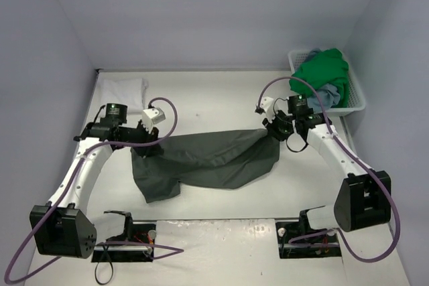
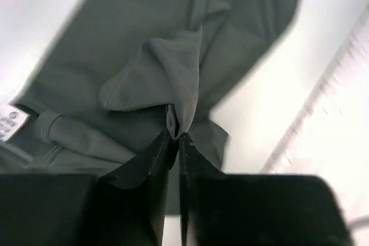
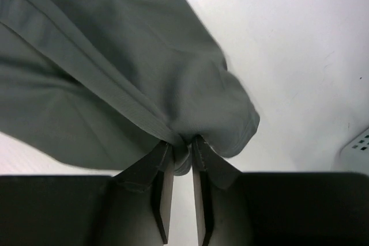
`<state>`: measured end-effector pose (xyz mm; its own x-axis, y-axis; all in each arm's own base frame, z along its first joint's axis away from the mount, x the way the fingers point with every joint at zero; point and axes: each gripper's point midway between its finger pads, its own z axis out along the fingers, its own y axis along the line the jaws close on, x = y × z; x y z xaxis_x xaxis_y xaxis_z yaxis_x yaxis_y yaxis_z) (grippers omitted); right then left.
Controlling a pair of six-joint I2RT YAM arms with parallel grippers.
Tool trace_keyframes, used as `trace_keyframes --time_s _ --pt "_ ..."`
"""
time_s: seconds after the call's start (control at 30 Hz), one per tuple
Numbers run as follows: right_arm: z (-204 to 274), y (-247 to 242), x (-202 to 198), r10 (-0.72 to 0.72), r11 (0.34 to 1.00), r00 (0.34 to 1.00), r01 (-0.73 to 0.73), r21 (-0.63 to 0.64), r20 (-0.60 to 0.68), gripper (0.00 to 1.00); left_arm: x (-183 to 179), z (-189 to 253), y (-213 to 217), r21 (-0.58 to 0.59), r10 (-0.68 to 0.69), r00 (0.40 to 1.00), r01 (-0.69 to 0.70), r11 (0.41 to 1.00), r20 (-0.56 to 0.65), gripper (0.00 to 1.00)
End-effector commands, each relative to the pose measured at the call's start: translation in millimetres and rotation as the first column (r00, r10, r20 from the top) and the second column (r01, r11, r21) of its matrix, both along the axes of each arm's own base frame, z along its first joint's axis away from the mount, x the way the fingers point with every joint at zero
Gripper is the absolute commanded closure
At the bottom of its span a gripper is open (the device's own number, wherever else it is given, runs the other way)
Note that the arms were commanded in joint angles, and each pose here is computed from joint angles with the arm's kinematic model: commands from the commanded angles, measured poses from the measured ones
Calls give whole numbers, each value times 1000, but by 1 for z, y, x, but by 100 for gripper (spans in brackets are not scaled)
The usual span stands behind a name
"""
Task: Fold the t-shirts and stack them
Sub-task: Flatten out the tshirt
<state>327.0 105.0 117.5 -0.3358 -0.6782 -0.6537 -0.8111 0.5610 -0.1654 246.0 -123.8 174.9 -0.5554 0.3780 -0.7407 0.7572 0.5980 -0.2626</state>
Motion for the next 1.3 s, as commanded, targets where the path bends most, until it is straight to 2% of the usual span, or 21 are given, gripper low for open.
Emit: trace_keyframes --time_s 0.0,0.03,0.07,0.1,0.23,0.33,0.5,0.57,0.63,0.67,0.77,0.87,1.03,1.27 --pt "6 -5 -19 15 999 1000 -17 -49 -26 83 -53 10 -5 2 -198 976 199 980 -90 82" --pt "6 -6 -22 12 998 999 -13 -54 -29 79 -54 9 -5 10 -205 974 207 978 -98 73" --pt "5 -6 -23 7 998 999 -9 -56 -33 69 -54 7 -3 27 -205 973 208 978 -103 62" --pt "4 -6 -24 2 998 999 -4 -56 -37 64 -53 9 -4 31 -204 974 208 978 -99 44" --pt "-2 -5 -25 -5 998 998 1 -67 -60 51 -39 30 -8 36 -199 979 201 979 -46 24" --pt "-5 -2 -25 2 998 997 -6 -59 -74 52 -19 49 -15 15 -163 987 163 986 -8 23" --pt "-7 2 -26 11 999 996 -15 -39 -90 53 -4 36 -38 -16 -191 981 190 982 -29 23" --pt "-6 4 -26 14 1000 996 -16 -25 -90 54 -1 12 -44 43 -212 976 214 976 -42 25" --pt "-4 5 -26 16 1000 996 -17 -20 -87 54 1 -20 -51 139 -239 968 248 959 -79 29" --pt "-4 5 -27 13 1000 996 -15 -18 -86 54 2 -41 -54 170 -250 961 267 948 -115 35" --pt "-3 4 -27 10 1000 997 -12 -24 -81 55 3 -79 -56 262 -281 942 322 910 -182 38" --pt "-1 4 -28 6 1000 997 -7 -22 -74 56 17 -97 -52 320 -259 946 311 895 -197 41" --pt "-3 4 -35 11 1000 997 -12 -11 -82 58 42 -100 -50 372 -215 968 247 895 -126 42" --pt "-8 4 -37 10 1000 996 -12 -12 -93 60 53 -79 -52 355 -193 978 209 911 -80 42"
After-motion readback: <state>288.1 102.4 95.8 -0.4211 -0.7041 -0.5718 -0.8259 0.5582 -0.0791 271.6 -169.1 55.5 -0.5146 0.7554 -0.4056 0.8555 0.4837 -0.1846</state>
